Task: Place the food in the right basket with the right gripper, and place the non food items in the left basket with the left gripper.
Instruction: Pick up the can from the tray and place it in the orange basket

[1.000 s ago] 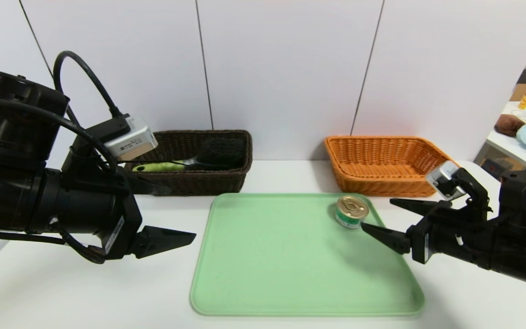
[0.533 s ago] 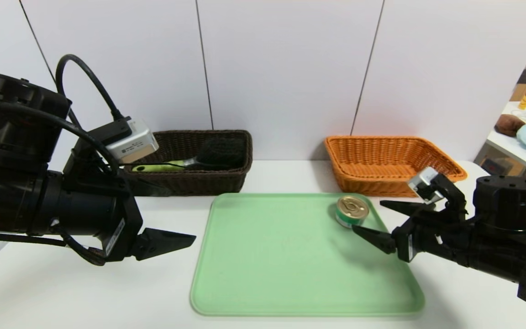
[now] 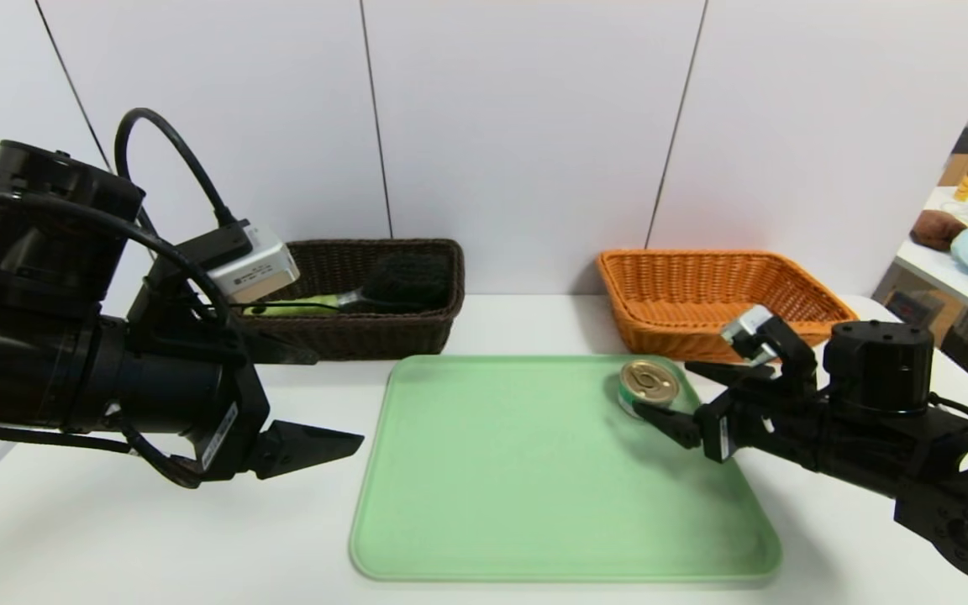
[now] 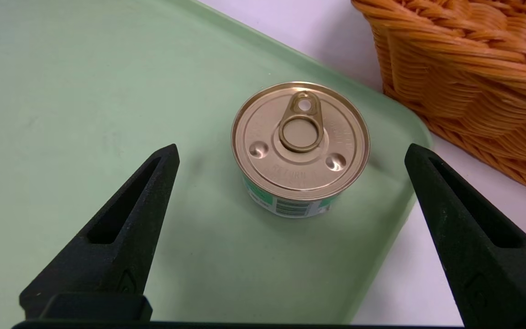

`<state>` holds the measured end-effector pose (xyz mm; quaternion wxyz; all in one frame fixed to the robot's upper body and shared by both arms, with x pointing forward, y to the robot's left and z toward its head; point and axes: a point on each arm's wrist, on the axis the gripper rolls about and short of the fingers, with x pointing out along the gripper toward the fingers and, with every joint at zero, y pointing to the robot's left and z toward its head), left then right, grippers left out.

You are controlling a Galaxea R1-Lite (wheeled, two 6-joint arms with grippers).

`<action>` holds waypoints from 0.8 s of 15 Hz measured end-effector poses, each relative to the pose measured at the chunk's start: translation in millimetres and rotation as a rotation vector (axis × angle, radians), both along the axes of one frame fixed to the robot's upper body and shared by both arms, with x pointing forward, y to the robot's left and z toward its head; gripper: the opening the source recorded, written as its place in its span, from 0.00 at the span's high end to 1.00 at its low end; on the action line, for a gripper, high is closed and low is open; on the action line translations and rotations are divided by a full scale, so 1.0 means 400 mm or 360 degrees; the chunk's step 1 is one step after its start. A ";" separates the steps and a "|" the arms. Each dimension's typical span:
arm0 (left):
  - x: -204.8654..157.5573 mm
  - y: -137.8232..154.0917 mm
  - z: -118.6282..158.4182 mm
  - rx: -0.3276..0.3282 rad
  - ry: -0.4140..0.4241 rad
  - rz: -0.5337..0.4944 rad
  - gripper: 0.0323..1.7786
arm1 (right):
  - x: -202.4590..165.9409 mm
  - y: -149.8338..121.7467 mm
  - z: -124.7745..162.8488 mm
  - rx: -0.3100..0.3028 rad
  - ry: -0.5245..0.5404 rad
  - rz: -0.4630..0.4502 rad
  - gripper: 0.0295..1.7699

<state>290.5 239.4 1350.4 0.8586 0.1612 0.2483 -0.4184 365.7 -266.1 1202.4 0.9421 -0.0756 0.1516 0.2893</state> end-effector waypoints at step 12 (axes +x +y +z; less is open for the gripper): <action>0.010 -0.004 -0.004 -0.0005 -0.0005 0.0003 0.05 | 0.051 0.012 -0.044 -0.0013 0.0062 0.0001 0.03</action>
